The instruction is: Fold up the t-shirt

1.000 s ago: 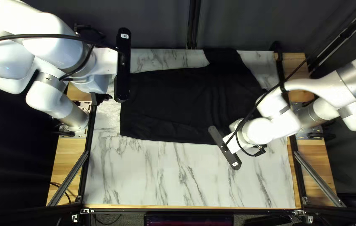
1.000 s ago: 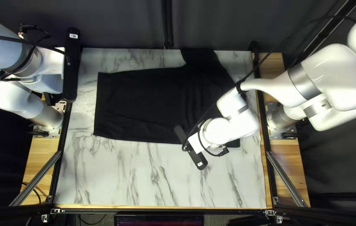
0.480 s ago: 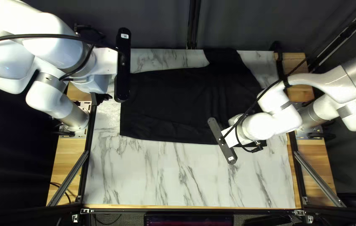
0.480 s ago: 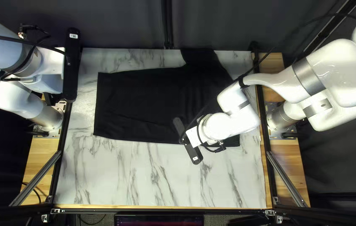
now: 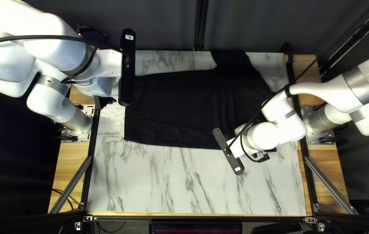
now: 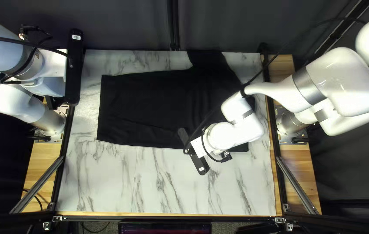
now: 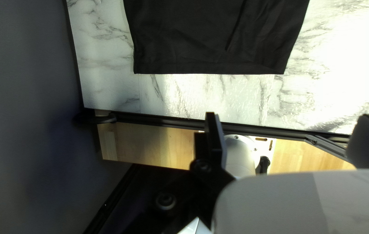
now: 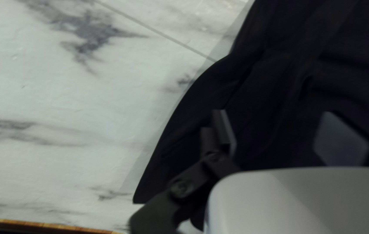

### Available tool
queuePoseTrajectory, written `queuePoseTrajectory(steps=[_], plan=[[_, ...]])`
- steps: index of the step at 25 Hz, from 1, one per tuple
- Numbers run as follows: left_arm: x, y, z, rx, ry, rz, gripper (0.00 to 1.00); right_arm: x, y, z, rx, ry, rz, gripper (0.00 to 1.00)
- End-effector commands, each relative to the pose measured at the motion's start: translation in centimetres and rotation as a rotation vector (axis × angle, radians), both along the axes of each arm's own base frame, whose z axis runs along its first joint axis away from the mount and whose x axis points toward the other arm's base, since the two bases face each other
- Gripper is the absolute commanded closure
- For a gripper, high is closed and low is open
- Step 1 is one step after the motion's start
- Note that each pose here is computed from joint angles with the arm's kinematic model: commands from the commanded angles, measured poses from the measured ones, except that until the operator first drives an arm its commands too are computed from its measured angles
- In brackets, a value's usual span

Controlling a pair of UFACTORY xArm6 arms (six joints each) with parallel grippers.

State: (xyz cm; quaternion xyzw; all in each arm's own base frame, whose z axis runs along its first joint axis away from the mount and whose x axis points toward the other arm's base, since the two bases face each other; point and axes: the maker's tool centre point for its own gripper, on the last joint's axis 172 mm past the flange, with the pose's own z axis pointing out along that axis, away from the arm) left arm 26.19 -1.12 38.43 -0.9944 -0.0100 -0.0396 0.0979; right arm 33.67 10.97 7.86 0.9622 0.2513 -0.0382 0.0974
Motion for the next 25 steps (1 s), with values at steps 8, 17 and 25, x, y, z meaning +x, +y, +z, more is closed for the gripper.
queuePoseTrajectory(steps=[8,17,25], plan=[[0.0,0.0,0.0,0.000,0.000,0.000,0.00,-2.8,-2.1,-0.8,-0.022,-0.009,-0.043,0.00],[0.0,0.0,0.0,0.000,0.000,0.000,0.00,-6.3,0.6,-1.9,-0.036,-0.002,0.020,0.00],[0.0,0.0,0.0,0.000,0.000,0.000,0.00,-5.9,2.3,-1.8,-0.039,0.019,0.093,0.60]])
